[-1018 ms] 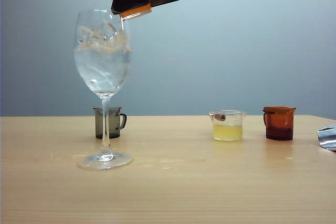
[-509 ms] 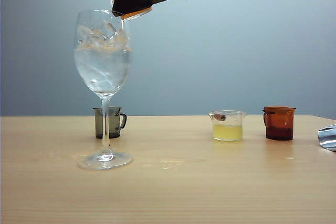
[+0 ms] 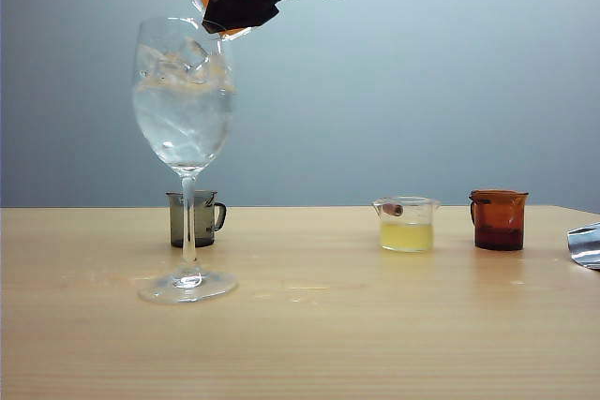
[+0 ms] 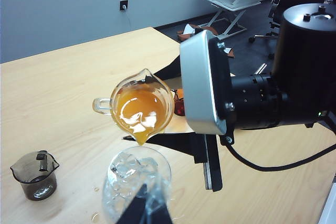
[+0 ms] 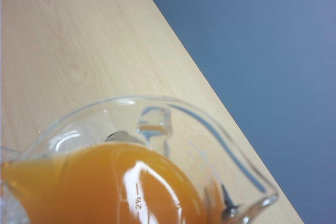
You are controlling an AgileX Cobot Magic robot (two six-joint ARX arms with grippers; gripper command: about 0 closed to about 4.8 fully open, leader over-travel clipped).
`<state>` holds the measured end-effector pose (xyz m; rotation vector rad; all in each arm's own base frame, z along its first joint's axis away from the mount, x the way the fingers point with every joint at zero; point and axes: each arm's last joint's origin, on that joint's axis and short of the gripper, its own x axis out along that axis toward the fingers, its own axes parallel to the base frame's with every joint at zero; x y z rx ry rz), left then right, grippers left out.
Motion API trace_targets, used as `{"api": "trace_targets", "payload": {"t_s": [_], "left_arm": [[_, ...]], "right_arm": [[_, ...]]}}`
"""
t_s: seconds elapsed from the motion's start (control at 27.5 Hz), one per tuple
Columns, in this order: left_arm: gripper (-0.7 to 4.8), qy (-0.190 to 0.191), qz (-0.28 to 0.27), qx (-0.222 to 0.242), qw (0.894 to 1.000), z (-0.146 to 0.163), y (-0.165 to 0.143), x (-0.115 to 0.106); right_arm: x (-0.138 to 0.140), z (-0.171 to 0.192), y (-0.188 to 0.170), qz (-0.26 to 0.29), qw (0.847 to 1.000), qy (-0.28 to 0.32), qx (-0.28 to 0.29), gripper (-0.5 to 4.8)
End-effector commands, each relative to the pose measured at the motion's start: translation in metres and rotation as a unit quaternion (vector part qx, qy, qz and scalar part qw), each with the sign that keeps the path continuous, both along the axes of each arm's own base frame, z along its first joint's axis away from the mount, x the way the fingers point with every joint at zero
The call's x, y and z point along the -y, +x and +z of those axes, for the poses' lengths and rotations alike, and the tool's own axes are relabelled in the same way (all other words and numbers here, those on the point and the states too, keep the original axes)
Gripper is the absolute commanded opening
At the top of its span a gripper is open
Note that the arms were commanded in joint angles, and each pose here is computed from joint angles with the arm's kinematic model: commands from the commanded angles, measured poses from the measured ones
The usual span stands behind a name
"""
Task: Pick up the second measuring cup from the left, pour the orange juice inside into the goblet, and finally put the measuring cup back in its original place.
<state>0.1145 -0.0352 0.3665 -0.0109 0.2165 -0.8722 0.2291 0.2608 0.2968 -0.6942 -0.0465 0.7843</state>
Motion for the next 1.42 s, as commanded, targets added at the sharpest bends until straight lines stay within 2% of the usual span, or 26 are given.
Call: {"api": "trace_targets", "payload": {"t_s": [0.04,1.42], "left_arm": [[-0.06,-0.002,-0.003,0.004,1.000,0.0019,-0.0011,0.0001],[-0.06,-0.002,-0.003,0.001,1.000,0.0014,-0.0012,0.0000]], "right_arm": [[-0.0006,0.0074,-0.0010,0.002,1.000,0.013,0.018,0.49],[-0.0003,0.0082,-0.0007,0.011,0.994,-0.061,0.091,0.49]]}}
